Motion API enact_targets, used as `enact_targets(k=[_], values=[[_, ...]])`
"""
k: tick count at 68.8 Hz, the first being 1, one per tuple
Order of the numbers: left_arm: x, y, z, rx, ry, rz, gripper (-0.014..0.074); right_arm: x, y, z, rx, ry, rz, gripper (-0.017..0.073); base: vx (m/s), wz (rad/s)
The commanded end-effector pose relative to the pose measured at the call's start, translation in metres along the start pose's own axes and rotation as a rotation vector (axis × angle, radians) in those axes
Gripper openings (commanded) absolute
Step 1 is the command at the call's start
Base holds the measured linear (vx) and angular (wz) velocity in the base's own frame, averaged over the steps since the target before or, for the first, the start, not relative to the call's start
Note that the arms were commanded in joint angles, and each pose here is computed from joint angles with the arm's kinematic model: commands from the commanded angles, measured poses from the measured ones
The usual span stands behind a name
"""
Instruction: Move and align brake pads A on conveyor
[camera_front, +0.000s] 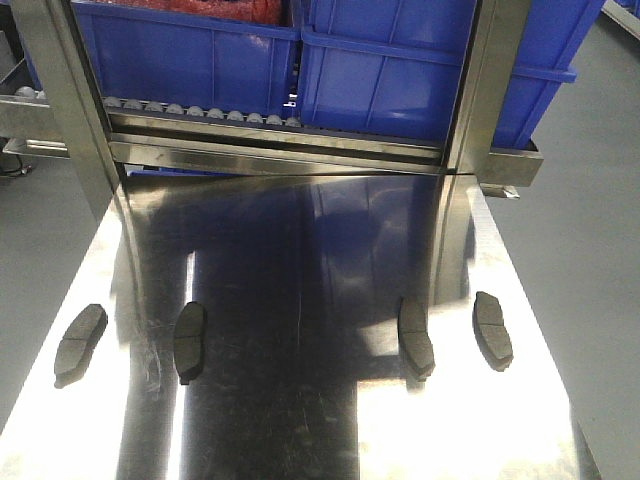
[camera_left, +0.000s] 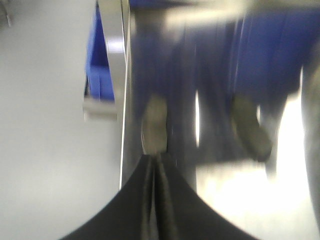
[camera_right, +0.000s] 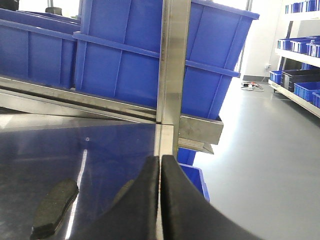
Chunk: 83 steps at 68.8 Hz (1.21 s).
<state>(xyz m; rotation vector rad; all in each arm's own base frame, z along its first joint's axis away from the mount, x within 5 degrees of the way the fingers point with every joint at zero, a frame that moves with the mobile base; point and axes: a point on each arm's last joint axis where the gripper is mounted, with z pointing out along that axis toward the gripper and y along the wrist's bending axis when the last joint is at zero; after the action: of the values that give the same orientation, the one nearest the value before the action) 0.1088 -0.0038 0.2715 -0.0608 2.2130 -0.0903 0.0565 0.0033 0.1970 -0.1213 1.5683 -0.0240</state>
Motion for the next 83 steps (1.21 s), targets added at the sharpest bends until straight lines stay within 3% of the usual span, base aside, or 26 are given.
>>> enact_targets(k=[1,6,14,23,30,47,53,71,83], values=[[-0.012,-0.002,0.002,0.01,-0.014,-0.006,-0.0006,-0.006,0.0,-0.001,0.007,-0.083,-0.013,-0.001,0.0,0.0],[-0.014,-0.002,0.006,0.009,-0.016,-0.011,-0.0006,-0.006,0.0,-0.001,0.007,-0.083,-0.013,-0.001,0.0,0.0],[-0.012,-0.002,0.009,0.007,0.017,-0.066,-0.0001,-0.006,0.0,-0.001,0.007,-0.083,-0.013,-0.001,0.0,0.0],[-0.01,-0.001,0.015,0.003,0.078,-0.042,0.0047,-0.006,0.0,-0.001,0.007,-0.083,-0.013,-0.001,0.0,0.0],[-0.007,-0.001,0.019,0.003,0.127,-0.008,0.0126,-0.006,0.0,-0.001,0.007,-0.083,-0.013,-0.001,0.0,0.0],[-0.008,-0.001,0.032,-0.003,0.179,-0.009,0.0402,-0.006,0.0,-0.001,0.007,-0.083,-0.013,-0.001,0.0,0.0],[-0.015,-0.001,0.037,-0.005,0.194,-0.006,0.0455,-0.006,0.0,-0.001,0.007,-0.083,-0.013,-0.001,0.0,0.0],[-0.062,-0.005,0.065,0.009,0.263,0.037,0.0472,-0.006,0.0,-0.001,0.007,-0.083,-0.013,-0.001,0.0,0.0],[-0.084,-0.009,0.103,0.024,0.369,0.095,0.0472,-0.006,0.0,-0.001,0.007,-0.083,-0.013,-0.001,0.0,0.0]])
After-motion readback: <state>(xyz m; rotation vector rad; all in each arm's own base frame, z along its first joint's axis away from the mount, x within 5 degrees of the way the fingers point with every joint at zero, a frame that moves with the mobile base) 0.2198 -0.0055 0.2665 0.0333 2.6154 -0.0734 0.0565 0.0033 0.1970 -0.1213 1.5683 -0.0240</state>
